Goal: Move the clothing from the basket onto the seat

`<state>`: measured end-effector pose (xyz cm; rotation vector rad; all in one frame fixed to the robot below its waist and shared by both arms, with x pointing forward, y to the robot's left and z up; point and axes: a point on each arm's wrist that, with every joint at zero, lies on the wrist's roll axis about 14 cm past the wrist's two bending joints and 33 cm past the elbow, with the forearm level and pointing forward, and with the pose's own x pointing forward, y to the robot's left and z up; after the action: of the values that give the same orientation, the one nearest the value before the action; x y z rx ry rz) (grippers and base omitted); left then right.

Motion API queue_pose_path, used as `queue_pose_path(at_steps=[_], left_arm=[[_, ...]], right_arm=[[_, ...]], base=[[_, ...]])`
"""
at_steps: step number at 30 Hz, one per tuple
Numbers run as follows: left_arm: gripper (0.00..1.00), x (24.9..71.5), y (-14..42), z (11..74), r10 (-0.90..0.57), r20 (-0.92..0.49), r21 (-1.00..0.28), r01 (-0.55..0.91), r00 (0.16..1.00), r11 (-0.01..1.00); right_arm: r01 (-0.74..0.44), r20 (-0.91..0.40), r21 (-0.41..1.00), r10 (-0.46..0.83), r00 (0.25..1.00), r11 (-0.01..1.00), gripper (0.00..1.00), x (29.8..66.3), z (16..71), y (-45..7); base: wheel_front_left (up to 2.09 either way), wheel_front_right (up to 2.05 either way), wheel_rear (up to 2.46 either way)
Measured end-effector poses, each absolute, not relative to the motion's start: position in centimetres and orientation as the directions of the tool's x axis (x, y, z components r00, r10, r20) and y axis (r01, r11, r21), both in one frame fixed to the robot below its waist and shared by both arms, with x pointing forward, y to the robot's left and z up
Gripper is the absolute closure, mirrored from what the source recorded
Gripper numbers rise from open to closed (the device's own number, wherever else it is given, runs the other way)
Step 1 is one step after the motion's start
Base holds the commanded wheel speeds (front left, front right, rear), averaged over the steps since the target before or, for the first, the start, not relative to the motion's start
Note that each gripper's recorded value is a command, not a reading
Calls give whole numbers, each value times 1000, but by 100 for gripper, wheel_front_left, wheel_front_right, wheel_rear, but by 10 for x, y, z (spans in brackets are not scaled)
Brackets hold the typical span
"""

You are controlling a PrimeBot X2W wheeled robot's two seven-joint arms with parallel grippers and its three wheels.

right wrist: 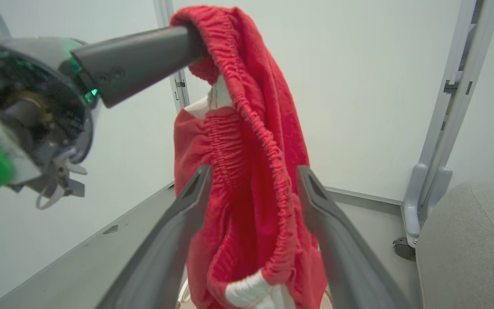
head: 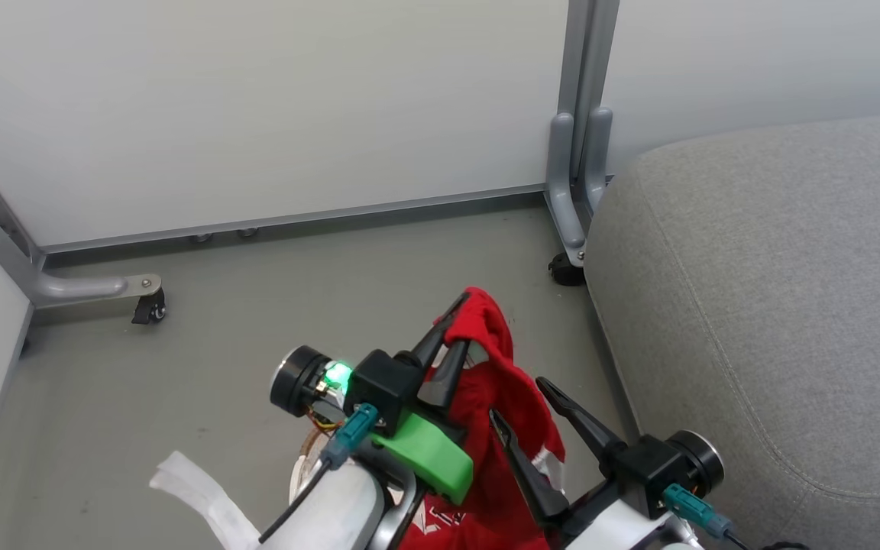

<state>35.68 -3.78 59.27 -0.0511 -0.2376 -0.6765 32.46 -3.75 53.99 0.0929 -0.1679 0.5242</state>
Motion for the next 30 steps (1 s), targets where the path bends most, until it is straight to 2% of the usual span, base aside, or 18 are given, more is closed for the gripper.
queue_pose_path(at_steps=[9,10,12,23,24,25,26,30], left_arm=[[100,341,-58,596,-678,224,33,689,700,724],[100,339,-60,596,-681,226,33,693,697,721],[100,337,-61,597,-685,225,33,697,693,716],[100,338,-58,587,-694,184,35,701,696,713],[91,338,-58,586,-694,182,34,701,697,712],[57,338,-57,586,-694,181,34,701,697,713],[0,339,-57,584,-694,173,31,700,699,713],[0,339,-55,580,-689,156,18,696,707,718]], right_arm=[[-497,153,48,485,861,866,0,330,531,-40],[-498,140,48,488,861,866,8,330,527,-40],[-502,120,47,494,861,864,100,329,520,-40],[-484,105,85,475,874,871,100,333,515,-45],[-482,105,87,473,875,872,100,333,515,-46],[-480,105,89,471,876,873,100,334,515,-46],[-478,106,90,469,877,874,100,334,515,-47],[-478,102,98,469,877,873,100,335,514,-47]], base=[[0,0,0],[0,0,0],[0,0,0],[0,0,0],[0,0,0],[0,0,0],[0,0,0],[0,0,0]])
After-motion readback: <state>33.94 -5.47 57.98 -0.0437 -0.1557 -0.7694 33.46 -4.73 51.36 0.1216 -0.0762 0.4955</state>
